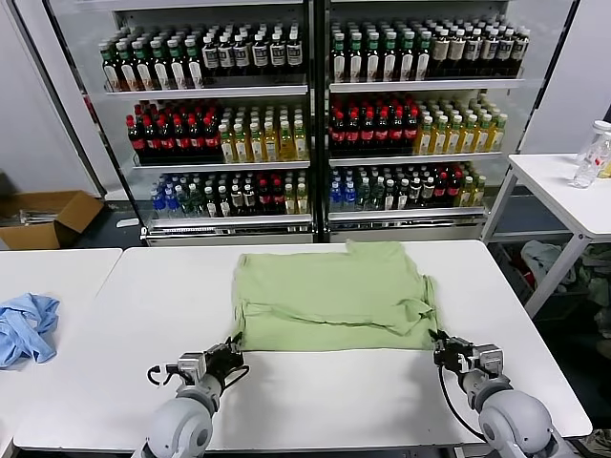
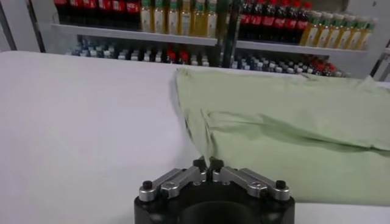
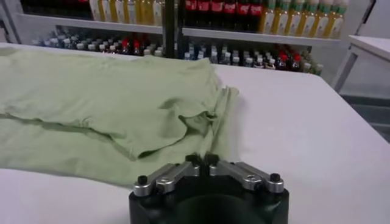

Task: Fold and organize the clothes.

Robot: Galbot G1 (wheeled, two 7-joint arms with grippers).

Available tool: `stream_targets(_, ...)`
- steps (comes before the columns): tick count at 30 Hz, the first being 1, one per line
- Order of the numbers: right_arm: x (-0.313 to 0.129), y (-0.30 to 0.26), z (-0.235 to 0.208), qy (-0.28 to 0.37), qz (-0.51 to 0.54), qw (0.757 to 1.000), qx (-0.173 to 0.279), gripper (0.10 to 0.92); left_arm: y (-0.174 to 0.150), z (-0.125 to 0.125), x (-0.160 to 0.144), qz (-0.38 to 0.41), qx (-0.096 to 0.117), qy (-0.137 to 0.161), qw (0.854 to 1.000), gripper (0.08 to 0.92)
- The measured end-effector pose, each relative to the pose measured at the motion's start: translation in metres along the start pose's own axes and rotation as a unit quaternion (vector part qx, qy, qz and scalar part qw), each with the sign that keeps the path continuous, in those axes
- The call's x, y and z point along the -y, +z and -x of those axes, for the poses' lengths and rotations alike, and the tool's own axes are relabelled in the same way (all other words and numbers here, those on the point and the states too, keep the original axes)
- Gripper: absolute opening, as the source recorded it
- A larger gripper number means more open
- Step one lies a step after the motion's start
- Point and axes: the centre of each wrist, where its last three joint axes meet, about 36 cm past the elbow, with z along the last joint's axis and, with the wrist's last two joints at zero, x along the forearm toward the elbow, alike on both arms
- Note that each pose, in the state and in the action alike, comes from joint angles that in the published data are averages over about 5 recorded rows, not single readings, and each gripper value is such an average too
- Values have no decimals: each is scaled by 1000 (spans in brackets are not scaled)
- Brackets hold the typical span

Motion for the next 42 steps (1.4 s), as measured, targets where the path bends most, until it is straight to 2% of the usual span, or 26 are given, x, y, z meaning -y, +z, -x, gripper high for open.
stream_targets(6,-7,8,-38,-5,-2,1000,0,105,9,-30,-4,-16,-8,-8,1000,97)
stream_targets(13,-19,14,-79,-2,-17,1000,-14,121,12,-76,-14,-26,-19,-24,999,98)
stream_targets(16,-21,12,-89,6,-26,1000,-15,188,10,-94,-16,-22,-18,-31,999,128)
stream_targets(20,-20,3,-91,17,-32,999,-3,300,4,-109,-20,-12,-9,-41,999,237)
stream_targets(24,-17,-10,-78,25,-31,999,18,421,-4,-113,-23,-3,10,-43,999,350)
stream_targets(27,-14,-21,-56,27,-24,999,32,508,-12,-106,-27,1,26,-45,999,436)
stream_targets(31,-10,-38,-12,25,-10,999,45,621,-25,-84,-33,-1,45,-48,998,549)
stream_targets(37,-9,-69,68,19,5,999,44,783,-46,-26,-38,-5,59,-49,997,714)
stream_targets(42,-14,-101,129,13,8,999,37,820,-65,27,-36,0,58,-49,997,809)
